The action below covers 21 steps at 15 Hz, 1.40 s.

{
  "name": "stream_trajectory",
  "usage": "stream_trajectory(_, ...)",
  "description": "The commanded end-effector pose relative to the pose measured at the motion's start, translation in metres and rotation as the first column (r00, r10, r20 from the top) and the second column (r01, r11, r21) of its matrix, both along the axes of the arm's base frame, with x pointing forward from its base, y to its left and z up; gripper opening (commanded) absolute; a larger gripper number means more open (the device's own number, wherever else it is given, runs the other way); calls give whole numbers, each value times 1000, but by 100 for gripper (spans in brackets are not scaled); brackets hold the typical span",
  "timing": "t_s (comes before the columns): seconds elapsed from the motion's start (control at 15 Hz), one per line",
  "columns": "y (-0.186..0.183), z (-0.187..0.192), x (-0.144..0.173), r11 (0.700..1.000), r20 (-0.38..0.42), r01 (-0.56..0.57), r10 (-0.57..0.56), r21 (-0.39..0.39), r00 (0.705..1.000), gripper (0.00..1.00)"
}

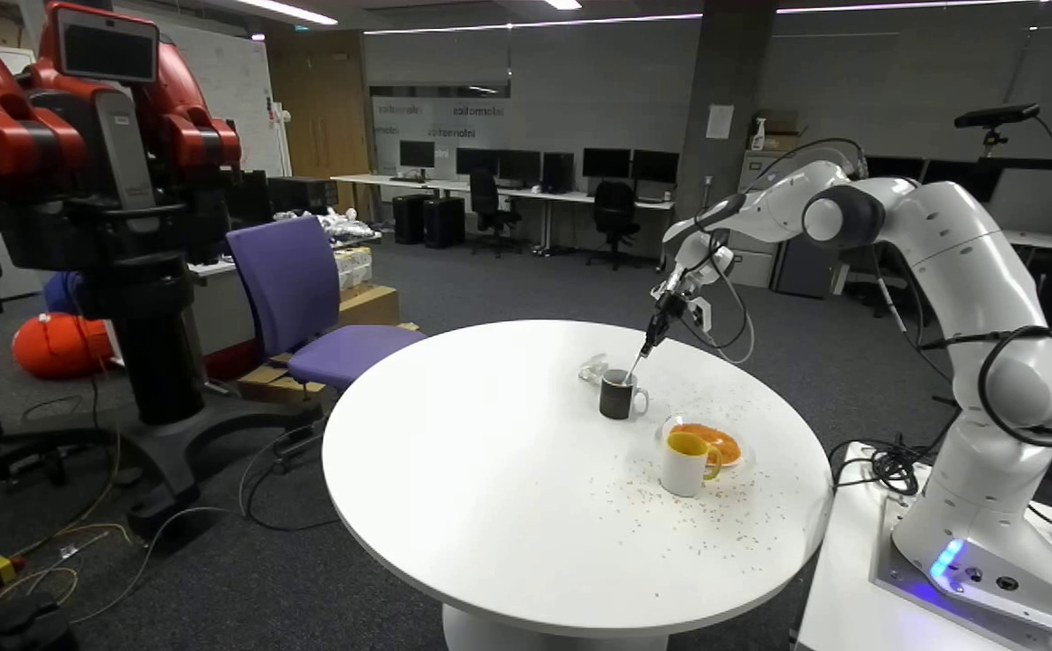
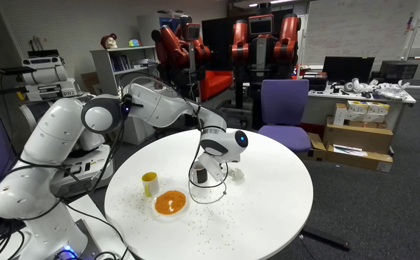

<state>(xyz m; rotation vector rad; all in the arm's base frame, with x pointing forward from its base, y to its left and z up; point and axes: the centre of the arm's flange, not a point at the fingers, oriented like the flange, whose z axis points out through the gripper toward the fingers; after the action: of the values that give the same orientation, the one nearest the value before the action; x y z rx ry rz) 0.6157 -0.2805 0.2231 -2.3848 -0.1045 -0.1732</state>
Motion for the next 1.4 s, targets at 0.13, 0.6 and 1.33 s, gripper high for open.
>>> stream_trajectory(0.13,22,50,10,995,26,-45,47,-85,999,1)
stream_trajectory(0.6,45,79,16,942,-15,-161,164,-295,986,1)
stream_trajectory(1.33,71,113,27,917,26,-207,230,-342,973,1)
